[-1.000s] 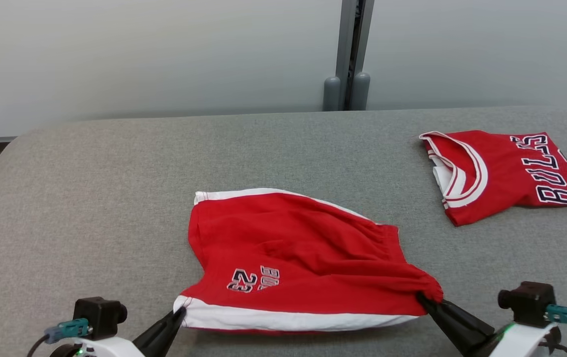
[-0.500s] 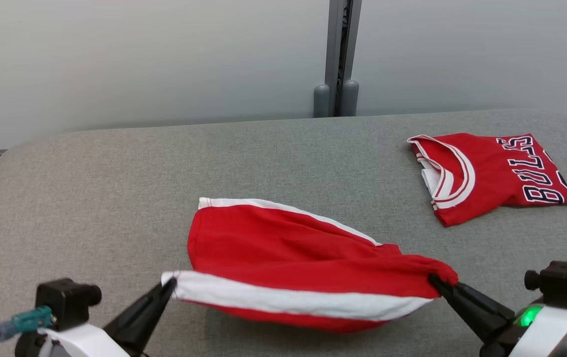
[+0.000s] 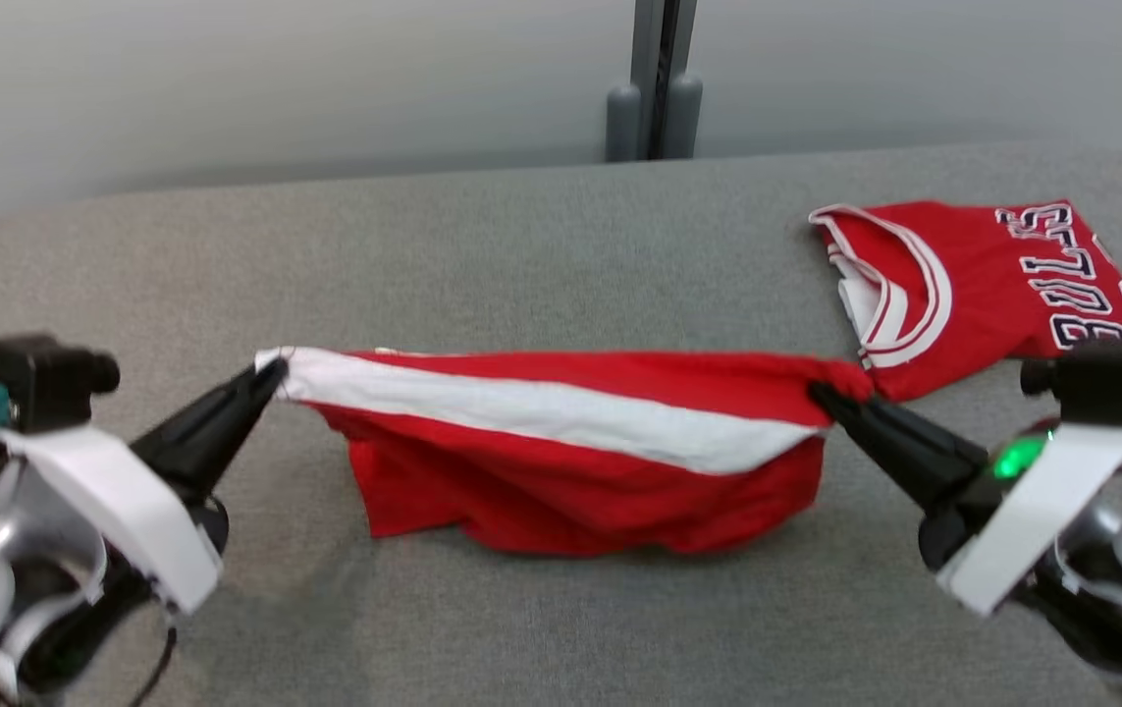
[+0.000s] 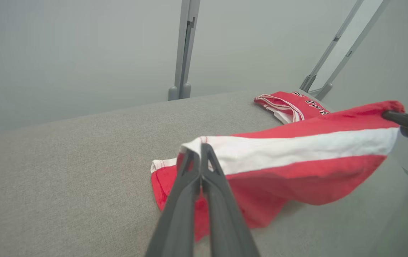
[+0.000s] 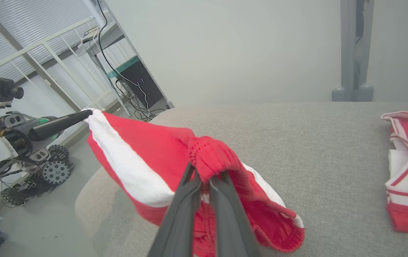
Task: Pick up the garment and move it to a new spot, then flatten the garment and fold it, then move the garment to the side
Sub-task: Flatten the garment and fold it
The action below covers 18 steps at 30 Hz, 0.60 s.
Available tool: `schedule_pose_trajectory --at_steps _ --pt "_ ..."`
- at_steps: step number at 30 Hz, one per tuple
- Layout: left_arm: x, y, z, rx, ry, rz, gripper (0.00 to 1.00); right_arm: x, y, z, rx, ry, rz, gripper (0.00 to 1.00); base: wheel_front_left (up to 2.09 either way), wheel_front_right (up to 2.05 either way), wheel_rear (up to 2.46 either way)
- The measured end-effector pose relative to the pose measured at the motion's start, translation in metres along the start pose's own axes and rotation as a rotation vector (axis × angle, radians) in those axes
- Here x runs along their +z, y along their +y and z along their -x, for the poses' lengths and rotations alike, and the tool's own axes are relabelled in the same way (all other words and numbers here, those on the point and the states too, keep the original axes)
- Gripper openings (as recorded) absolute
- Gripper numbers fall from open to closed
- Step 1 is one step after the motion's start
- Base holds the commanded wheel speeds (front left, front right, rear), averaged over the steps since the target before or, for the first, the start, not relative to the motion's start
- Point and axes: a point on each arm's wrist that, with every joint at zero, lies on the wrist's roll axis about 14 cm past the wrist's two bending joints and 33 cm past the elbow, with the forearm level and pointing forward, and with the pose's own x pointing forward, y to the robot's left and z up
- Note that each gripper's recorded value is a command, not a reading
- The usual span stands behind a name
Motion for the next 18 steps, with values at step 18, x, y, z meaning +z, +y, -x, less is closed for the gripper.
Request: schedule_pose_trajectory --at_steps 18 --pt "0.067 0.104 -0.181 0.050 0.164 -0.154 0.00 0.064 -0.079 -0.162 0.052 0.126 0.005 0.00 0.00 0.00 0.00"
